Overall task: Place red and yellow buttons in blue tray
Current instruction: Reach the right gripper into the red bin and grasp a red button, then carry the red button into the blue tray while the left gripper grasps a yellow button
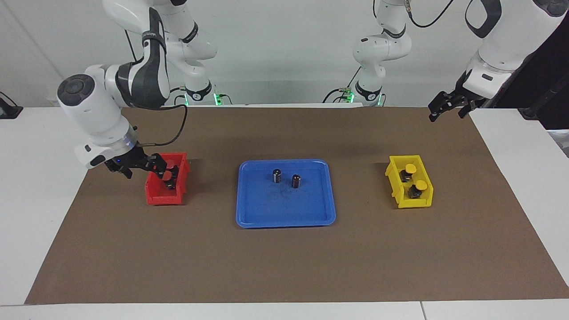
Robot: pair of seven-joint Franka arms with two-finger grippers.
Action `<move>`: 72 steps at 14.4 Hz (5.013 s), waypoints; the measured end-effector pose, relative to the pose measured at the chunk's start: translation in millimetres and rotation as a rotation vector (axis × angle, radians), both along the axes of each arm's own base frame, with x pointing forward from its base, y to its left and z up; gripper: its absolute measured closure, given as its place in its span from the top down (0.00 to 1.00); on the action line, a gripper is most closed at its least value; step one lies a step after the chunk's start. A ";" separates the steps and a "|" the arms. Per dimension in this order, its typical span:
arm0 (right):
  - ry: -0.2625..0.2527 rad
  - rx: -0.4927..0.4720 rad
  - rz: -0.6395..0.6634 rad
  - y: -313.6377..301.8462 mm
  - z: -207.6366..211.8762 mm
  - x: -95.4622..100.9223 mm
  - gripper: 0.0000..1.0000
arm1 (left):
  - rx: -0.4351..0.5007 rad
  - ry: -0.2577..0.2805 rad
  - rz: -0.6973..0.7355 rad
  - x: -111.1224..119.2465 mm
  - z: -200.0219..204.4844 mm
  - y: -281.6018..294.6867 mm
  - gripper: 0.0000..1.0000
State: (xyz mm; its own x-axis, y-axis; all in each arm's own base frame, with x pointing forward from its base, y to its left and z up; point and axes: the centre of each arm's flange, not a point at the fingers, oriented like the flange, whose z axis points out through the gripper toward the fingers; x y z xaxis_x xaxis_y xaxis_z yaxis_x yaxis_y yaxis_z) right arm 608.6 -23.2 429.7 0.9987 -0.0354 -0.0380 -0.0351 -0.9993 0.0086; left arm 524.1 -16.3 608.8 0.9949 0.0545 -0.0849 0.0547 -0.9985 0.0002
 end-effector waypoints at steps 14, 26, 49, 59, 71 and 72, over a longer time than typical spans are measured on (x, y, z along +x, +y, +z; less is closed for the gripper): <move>0.044 0.009 0.065 1.9 -63.1 -45.1 0.71 | 0.000 0.000 0.003 0.0 0.0 1.7 1.00; 0.015 0.010 0.103 1.5 -74.8 -57.6 0.62 | 0.000 0.000 0.003 0.0 0.0 1.6 1.00; 0.024 0.070 0.112 91.6 96.6 11.1 0.42 | 0.000 0.001 0.003 -0.4 -0.2 1.6 1.00; -0.033 0.065 -0.099 333.7 -9.0 62.3 0.42 | 0.010 -0.109 0.009 -13.2 -92.7 -48.0 1.00; -0.033 0.066 -0.150 360.8 -59.1 55.6 0.42 | -0.021 -0.166 0.019 12.9 -232.7 -37.1 0.75; -0.026 0.062 -0.150 360.5 -63.5 53.9 0.42 | -0.021 -0.167 0.015 13.4 -232.0 -35.6 0.72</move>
